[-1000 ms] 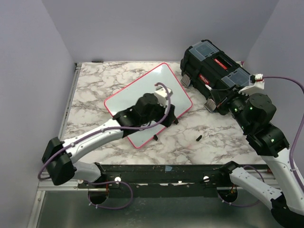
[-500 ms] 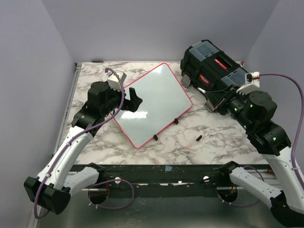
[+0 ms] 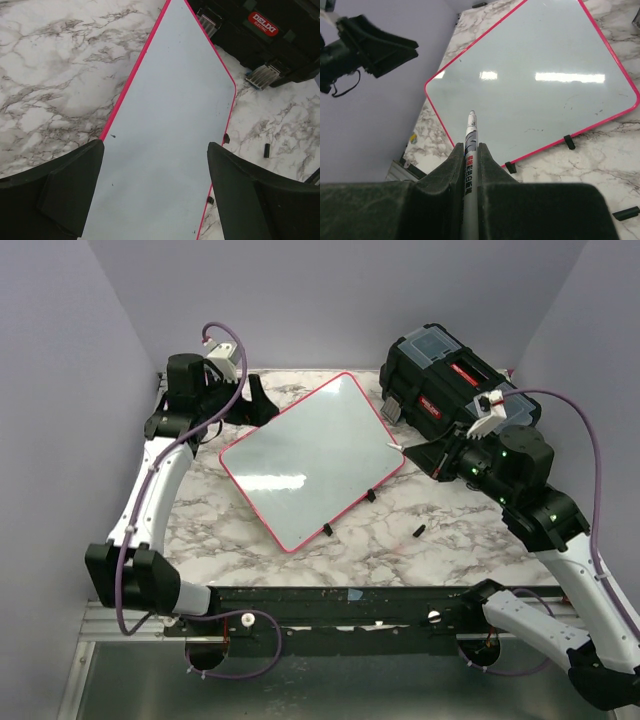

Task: Write a sentence on the whiteboard
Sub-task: Hold the whiteboard on the whiteboard stand.

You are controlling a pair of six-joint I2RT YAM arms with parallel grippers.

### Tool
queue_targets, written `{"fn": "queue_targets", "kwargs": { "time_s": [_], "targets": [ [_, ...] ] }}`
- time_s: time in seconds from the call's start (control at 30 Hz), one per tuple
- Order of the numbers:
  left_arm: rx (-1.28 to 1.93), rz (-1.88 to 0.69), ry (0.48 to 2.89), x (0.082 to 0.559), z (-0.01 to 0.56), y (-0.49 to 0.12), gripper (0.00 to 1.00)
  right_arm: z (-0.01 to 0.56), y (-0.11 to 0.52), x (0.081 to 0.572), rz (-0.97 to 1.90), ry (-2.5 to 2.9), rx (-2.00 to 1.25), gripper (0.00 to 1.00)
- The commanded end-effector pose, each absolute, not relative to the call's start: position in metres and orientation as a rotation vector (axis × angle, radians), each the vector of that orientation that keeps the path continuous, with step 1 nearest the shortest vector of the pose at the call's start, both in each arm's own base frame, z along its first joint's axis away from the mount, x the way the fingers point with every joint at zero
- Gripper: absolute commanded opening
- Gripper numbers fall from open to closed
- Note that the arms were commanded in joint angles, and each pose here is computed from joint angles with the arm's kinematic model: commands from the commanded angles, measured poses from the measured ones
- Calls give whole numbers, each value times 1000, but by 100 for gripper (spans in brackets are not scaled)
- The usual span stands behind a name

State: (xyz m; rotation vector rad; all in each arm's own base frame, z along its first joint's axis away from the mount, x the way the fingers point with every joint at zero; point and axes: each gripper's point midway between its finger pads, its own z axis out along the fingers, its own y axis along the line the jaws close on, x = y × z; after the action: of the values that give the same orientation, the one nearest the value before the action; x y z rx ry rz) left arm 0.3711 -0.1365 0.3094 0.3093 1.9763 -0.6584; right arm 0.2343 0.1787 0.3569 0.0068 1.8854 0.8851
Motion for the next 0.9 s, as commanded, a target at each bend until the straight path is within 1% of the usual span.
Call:
{"fn": "queue_targets", "kwargs": {
  "time_s": [0.0,0.17,0.27,0.53,0.63,0.77,0.87],
  "targets": [
    [359,-847,2046,385,295,-145,82,356,195,227,957,1859,-121,1],
    [324,-856,2105,408,277,-138,80,349,200,223,984,1866,-164,1],
    [316,-865,2132,413,261,-138,79,348,200,223,980,1868,-176,1],
    [335,-905,2156,417,245,-142,83,342,205,223,988,1883,-217,1],
    [351,-950,2164,417,241,-146,83,340,207,224,990,1886,-229,1],
    [373,-1020,2176,415,235,-153,72,337,209,224,1000,1893,-237,1],
    [355,-1000,2197,420,228,-150,70,335,212,225,1008,1900,-245,1]
  ]
}}
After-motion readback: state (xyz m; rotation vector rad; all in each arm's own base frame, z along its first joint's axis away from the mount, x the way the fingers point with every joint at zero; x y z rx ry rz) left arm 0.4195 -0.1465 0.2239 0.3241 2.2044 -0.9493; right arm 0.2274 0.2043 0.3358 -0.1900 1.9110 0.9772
